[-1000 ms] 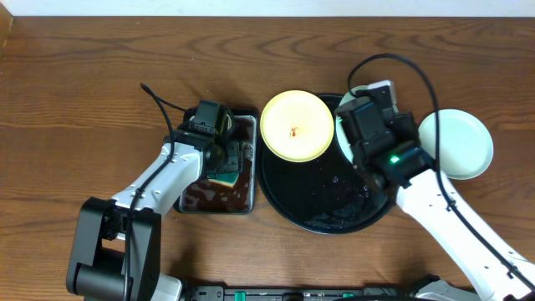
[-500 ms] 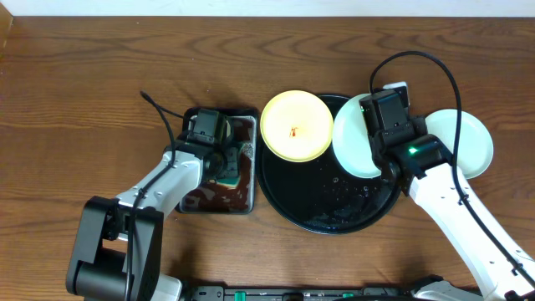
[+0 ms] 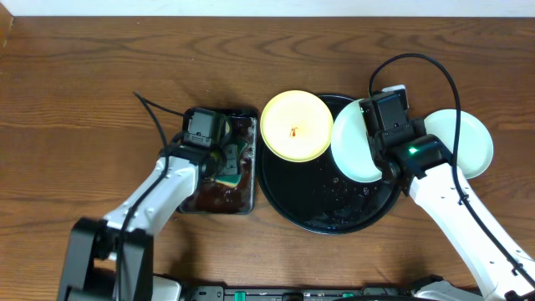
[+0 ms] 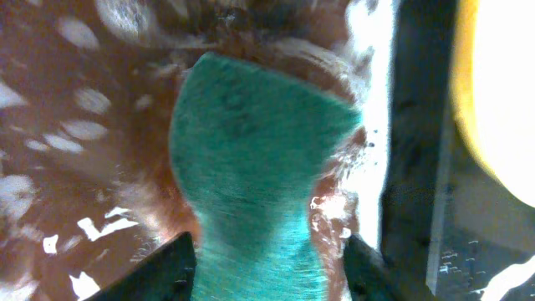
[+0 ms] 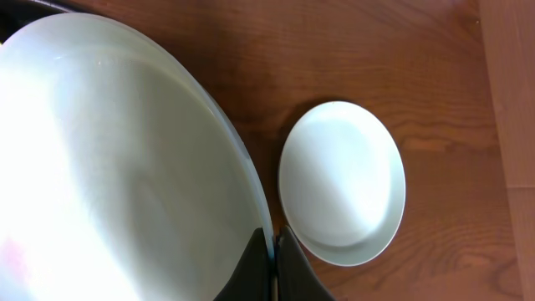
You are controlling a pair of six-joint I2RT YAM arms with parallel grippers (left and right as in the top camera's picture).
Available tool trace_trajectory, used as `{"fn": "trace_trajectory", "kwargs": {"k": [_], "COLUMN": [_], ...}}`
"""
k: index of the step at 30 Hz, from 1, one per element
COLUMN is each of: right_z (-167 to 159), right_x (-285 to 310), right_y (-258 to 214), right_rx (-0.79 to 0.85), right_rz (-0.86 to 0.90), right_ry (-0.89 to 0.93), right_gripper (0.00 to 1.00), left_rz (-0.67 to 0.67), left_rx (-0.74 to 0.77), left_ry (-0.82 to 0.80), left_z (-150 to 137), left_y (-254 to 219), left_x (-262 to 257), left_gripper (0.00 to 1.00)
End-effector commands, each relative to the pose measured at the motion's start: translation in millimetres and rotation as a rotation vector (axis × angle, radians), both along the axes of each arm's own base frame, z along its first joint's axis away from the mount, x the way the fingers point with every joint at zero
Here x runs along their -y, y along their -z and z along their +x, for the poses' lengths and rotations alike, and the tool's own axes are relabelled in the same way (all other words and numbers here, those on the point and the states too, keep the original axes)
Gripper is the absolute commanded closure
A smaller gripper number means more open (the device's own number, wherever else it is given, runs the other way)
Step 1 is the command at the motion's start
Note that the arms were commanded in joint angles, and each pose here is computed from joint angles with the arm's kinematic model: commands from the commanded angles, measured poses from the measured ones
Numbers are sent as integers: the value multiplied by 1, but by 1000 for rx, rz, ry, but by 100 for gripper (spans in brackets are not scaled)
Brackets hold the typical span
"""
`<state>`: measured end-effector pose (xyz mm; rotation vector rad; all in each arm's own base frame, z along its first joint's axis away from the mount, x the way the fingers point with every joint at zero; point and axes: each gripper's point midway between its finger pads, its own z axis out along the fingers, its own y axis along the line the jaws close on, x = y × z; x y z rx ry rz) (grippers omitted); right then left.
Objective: Clean dirty plates on tray and stack at the side
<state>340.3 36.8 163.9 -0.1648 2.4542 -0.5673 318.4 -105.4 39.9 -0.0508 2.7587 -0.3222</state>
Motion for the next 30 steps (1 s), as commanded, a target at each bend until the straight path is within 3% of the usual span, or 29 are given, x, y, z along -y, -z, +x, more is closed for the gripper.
{"fn": "trace_trajectory", "kwargs": {"k": [1, 11, 12, 16, 30], "right_z": [4, 4, 4, 4, 3], "right_x": [1, -2, -2, -2, -2], "right_y": [-9, -7, -7, -7, -6], "right_rx": [36, 29, 29, 28, 26], "right_rz": [28, 46, 46, 46, 47], "right_ry": [34, 23, 23, 24, 27], "right_gripper": [99, 99, 99, 99, 99], "left_rz": [9, 31, 34, 49, 31], "left_rx": [24, -64, -78, -133, -62], "left_ry": [-1, 0, 0, 0, -1], "left_z": [6, -3, -4, -10, -1], "left_y": [-9, 28, 33, 53, 28], "left_x": [-1, -3, -4, -5, -3], "left_gripper": [39, 43, 48, 92, 93]}}
